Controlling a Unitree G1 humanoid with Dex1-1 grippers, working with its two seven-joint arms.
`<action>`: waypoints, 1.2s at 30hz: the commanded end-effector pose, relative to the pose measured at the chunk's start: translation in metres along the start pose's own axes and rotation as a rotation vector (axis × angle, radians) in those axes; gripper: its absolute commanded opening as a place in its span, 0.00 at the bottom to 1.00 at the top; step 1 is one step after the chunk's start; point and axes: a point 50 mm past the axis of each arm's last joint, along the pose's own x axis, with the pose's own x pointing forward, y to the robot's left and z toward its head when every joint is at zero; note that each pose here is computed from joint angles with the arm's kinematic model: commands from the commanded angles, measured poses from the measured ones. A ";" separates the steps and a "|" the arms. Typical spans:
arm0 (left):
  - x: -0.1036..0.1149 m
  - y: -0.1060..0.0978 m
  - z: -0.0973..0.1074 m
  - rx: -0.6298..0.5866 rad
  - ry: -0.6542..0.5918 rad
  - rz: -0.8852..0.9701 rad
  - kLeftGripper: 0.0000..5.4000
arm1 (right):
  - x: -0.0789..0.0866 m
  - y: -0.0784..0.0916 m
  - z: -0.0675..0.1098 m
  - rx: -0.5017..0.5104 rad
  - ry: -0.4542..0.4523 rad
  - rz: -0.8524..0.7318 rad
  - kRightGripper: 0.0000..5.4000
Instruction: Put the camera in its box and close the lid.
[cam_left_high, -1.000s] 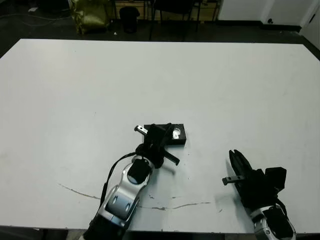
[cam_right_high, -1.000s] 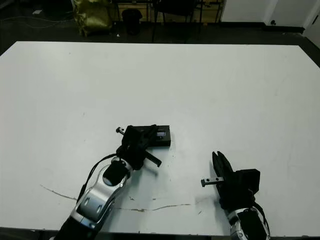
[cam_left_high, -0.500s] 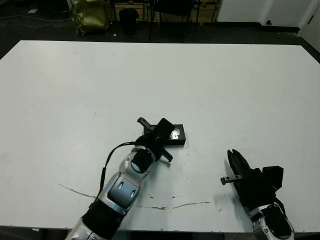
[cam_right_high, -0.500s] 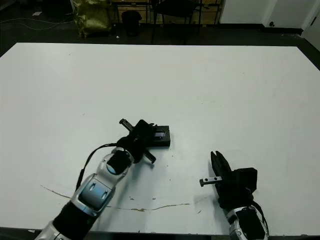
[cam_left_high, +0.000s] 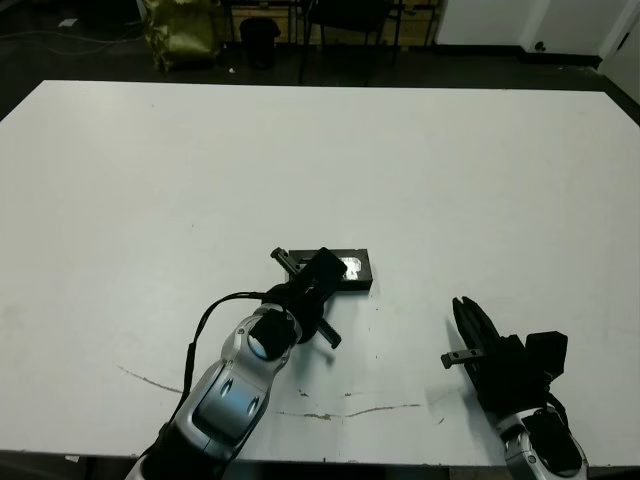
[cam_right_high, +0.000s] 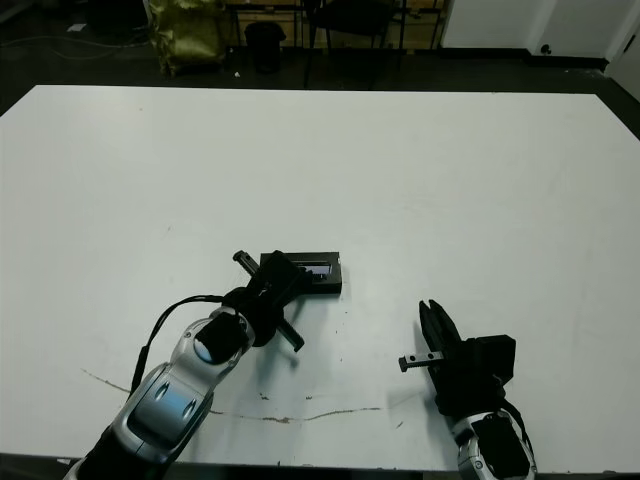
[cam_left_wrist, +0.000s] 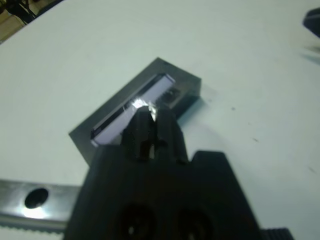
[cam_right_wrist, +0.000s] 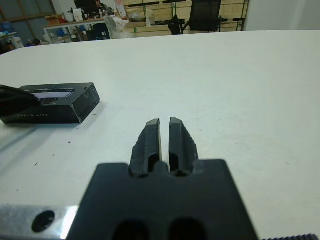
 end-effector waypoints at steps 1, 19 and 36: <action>-0.009 0.010 -0.011 -0.118 -0.029 -0.006 0.00 | -0.002 -0.003 -0.006 -0.014 0.040 -0.009 0.00; -0.097 0.105 0.005 -0.288 -0.579 0.523 0.00 | 0.004 -0.002 0.023 0.015 -0.050 -0.049 0.00; -0.065 0.080 -0.075 -0.438 -0.513 0.704 0.00 | 0.041 0.004 0.065 -0.063 -0.258 -0.225 0.00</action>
